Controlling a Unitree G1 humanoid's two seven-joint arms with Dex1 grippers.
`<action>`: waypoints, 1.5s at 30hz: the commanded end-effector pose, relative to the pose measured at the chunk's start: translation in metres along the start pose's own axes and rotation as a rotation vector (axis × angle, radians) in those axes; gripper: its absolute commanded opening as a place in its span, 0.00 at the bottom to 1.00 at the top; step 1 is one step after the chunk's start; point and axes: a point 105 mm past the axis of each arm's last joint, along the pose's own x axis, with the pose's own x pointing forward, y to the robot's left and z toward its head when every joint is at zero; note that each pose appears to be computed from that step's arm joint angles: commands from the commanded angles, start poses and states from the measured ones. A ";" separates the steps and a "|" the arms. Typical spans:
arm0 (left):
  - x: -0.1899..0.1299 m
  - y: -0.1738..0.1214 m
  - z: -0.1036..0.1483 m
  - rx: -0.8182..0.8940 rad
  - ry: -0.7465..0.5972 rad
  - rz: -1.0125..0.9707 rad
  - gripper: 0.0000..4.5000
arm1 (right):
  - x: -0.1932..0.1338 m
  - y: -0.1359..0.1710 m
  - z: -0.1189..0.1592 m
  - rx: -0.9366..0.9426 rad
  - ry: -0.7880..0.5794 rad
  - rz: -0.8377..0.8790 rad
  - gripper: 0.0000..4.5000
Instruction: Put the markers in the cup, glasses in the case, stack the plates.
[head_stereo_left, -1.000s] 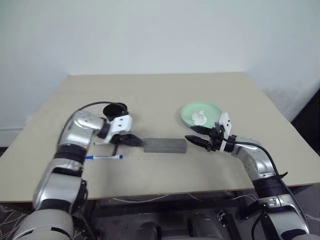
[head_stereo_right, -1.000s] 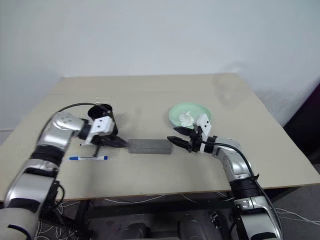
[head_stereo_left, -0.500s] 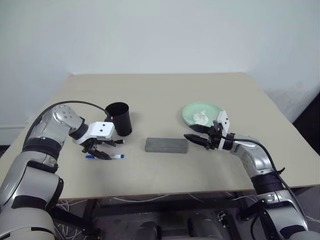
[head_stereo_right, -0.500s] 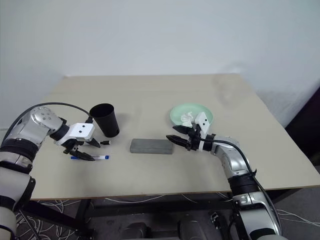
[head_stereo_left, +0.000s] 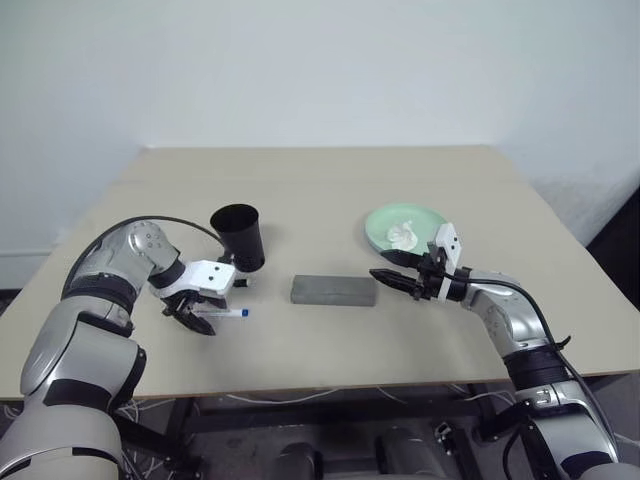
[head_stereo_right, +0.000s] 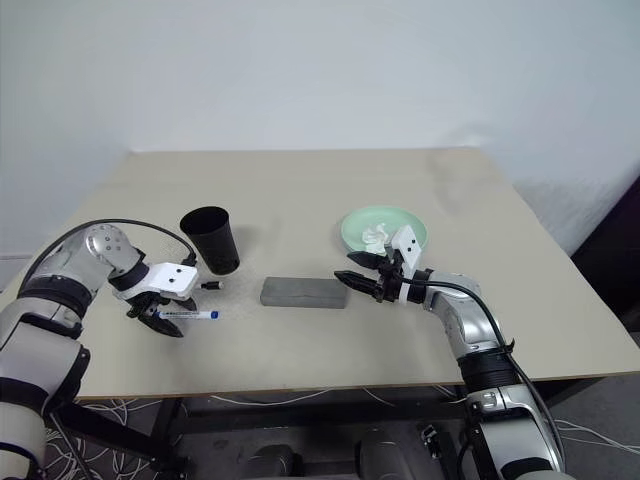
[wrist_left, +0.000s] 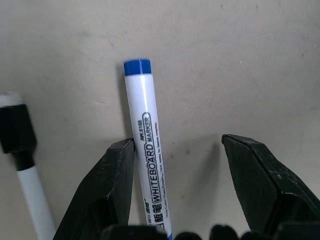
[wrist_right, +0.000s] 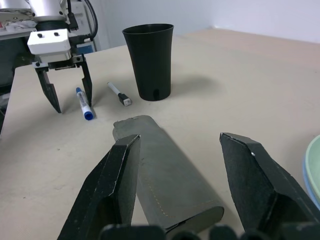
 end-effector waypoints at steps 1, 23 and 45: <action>-0.010 0.005 0.004 0.027 0.008 0.028 0.48 | -0.002 -0.001 0.018 -0.059 -0.038 -0.006 0.61; -0.082 0.018 0.113 0.049 -0.826 0.309 0.01 | 0.000 0.000 0.017 -0.057 -0.032 0.013 0.61; -0.147 0.068 0.063 -0.315 -1.194 1.250 0.01 | 0.005 0.000 0.021 -0.073 -0.018 0.051 0.61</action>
